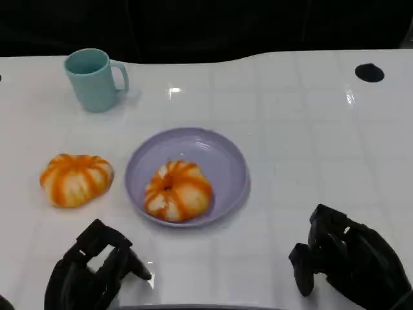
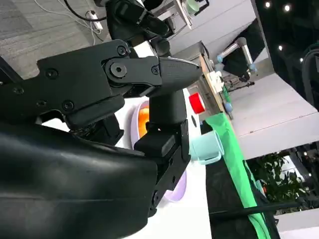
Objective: Grasp the bread from the table and place it into the plate.
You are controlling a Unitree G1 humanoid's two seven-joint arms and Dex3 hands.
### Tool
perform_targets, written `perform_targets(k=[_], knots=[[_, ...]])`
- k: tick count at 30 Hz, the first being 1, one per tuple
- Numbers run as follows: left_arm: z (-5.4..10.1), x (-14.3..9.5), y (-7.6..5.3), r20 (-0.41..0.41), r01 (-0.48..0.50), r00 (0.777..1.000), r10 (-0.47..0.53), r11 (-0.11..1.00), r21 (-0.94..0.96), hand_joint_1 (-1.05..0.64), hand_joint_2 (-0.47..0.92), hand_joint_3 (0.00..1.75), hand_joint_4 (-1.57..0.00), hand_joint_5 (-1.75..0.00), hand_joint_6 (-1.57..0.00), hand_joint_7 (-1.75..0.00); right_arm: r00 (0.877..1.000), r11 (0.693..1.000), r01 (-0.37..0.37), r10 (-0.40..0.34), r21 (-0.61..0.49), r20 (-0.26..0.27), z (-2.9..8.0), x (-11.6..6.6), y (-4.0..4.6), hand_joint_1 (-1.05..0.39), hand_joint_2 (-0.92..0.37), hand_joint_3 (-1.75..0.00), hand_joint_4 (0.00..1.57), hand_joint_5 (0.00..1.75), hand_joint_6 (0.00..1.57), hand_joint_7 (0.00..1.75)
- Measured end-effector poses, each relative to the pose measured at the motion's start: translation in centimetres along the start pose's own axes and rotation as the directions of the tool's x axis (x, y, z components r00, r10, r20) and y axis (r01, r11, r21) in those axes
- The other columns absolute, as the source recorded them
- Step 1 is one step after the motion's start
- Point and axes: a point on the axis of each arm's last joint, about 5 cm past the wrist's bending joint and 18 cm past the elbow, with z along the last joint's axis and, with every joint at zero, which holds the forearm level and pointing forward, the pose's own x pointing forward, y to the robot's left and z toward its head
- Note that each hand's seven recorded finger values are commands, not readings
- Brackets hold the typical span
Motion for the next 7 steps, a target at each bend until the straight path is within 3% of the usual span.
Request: perform_targets(k=[7], knots=[[-0.02, -0.07, 0.12, -0.004, -0.006, 1.000, 0.006, 1.000, 0.000, -0.52, 0.92, 0.26, -0.60, -1.75, -0.50, -1.51, 1.000, 1.000, 0.007, -0.007, 0.018, -0.010, -0.41, 0.01, -0.11, -0.51, -0.92, -0.41, 0.92, 1.75, 0.71, 1.75]])
